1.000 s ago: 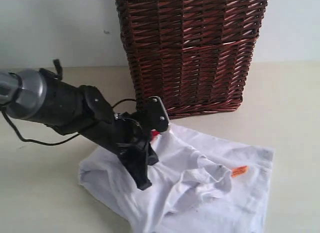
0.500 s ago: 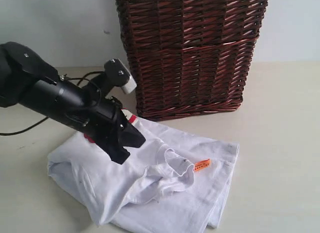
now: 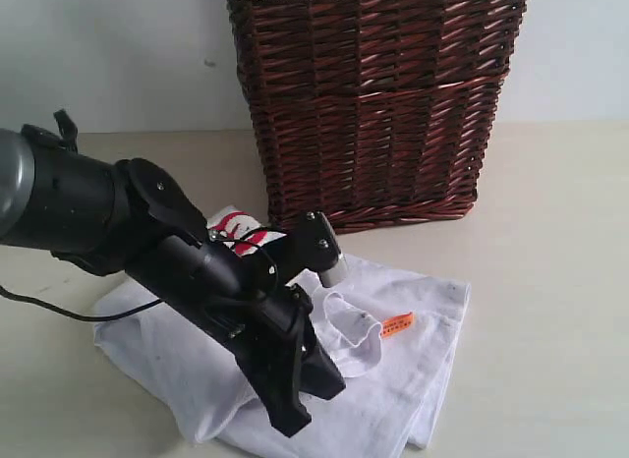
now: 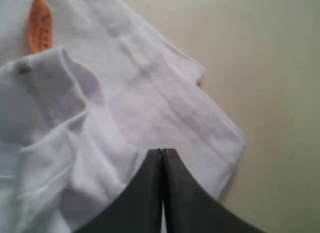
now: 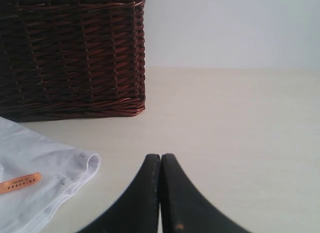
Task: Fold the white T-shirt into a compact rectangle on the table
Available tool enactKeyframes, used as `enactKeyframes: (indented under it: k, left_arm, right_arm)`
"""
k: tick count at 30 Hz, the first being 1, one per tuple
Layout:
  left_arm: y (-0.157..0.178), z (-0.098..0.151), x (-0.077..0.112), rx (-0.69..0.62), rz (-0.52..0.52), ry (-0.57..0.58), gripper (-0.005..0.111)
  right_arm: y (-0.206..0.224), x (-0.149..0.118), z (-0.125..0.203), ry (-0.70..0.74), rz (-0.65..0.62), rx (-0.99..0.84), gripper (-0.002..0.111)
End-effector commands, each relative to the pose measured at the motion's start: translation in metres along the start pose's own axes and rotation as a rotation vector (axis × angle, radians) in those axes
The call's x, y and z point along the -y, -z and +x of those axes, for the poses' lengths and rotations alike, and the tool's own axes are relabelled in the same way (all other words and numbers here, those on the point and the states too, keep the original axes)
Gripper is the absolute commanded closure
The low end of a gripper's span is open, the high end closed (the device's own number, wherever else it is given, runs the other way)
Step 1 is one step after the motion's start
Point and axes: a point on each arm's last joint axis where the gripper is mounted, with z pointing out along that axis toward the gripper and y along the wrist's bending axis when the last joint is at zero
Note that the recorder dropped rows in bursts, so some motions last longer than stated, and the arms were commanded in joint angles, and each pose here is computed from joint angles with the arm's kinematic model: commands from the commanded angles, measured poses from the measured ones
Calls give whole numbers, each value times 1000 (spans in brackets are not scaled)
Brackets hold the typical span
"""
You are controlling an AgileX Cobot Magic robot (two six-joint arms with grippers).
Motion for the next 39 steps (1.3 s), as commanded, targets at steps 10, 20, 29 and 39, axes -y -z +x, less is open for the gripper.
enactKeyframes:
  k: [10,20,29,39]
  left_arm:
    - [39,-13,-23,100,-318,-11,107]
    - [2,2,-15,-24,-168,-36,107]
    - [-13,-4,22,-52,28,-65,107]
    - [24,-10,7,-7,-105,-87,86]
  right_arm:
    - [0,0,0,5,2,16,108]
    - [0,0,0,5,2,16,108]
    - [0,0,0,5,2,16,108]
    - [0,0,0,5,2,16,108]
